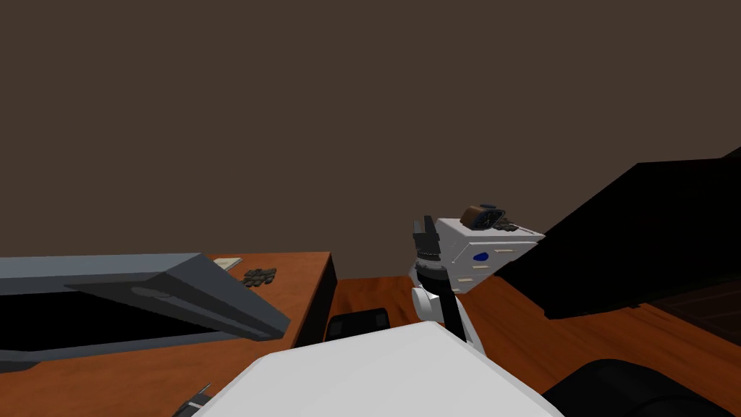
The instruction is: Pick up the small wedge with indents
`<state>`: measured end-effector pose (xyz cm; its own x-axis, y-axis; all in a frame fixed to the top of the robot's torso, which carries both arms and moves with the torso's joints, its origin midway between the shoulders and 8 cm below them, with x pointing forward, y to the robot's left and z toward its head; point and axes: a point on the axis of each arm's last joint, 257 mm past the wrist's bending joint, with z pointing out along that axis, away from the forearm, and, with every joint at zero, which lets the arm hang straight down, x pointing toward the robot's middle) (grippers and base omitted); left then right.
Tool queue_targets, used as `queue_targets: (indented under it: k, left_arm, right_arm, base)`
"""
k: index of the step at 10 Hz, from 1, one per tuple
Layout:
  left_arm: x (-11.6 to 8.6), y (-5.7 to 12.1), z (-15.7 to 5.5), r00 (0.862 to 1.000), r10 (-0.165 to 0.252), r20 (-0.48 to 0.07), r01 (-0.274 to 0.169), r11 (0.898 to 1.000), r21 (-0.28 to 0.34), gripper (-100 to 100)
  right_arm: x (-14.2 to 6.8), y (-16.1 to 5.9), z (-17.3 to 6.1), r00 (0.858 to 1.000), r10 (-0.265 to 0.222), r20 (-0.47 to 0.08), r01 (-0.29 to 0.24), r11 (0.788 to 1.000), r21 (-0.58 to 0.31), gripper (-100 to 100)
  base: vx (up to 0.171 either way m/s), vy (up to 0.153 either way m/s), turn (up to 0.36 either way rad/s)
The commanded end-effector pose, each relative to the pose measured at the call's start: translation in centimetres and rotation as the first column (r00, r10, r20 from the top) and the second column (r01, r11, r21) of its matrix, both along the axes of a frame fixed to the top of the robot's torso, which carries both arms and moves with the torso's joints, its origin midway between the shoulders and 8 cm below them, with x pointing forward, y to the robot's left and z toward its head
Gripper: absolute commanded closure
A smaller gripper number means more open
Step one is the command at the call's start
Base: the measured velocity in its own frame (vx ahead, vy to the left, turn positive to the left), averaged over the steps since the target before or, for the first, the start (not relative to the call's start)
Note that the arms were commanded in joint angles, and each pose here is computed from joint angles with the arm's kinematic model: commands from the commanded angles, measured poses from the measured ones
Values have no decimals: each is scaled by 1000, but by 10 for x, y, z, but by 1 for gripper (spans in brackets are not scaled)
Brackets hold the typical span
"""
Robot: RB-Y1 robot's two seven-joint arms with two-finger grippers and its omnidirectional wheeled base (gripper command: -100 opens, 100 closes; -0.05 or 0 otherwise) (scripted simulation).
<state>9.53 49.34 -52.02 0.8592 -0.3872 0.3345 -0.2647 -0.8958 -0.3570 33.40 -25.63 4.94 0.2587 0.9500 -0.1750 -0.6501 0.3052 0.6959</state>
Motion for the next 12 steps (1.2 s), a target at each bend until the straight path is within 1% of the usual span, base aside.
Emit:
queue_targets:
  k: [1,2,3,4,5,6,7,9,10,12]
  left_arm:
    - [-22,3,-10,999,22,-44,-23,999,-26,-100]
    - [-49,3,-18,994,43,-99,-48,997,-52,-100]
    - [-81,4,-27,985,66,-161,-79,994,-74,-100]
    - [-83,5,-28,984,69,-166,-83,994,-74,-100]
    - [-112,5,-34,971,87,-221,-109,990,-90,-100]
    - [-113,6,-34,971,88,-223,-111,990,-90,-100]
    - [-139,6,-38,957,102,-271,-133,986,-100,-100]
    - [-190,7,-42,923,127,-364,-179,978,-110,-100]
    - [-192,8,-42,921,130,-368,-181,977,-109,-100]
    - [-234,9,-41,887,146,-439,-214,971,-109,-100]
  right_arm:
    - [0,0,0,1000,0,0,0,1000,0,0]
    - [0,0,0,1000,0,0,0,1000,0,0]
    - [0,0,0,1000,0,0,0,1000,0,0]
    - [0,0,0,1000,0,0,0,1000,0,0]
    - [0,0,0,1000,0,0,0,1000,0,0]
    - [0,0,0,1000,0,0,0,1000,0,0]
    - [0,0,0,1000,0,0,0,1000,0,0]
    - [0,0,0,1000,0,0,0,1000,0,0]
    - [0,0,0,1000,0,0,0,1000,0,0]
    - [0,0,0,1000,0,0,0,1000,0,0]
  base:
    - [167,-15,11]
    - [156,17,6]
    - [237,-10,15]
    - [193,-12,15]
    - [155,0,14]
    - [114,2,13]
    - [130,-1,24]
    - [206,1,48]
    - [155,8,16]
    - [142,15,35]
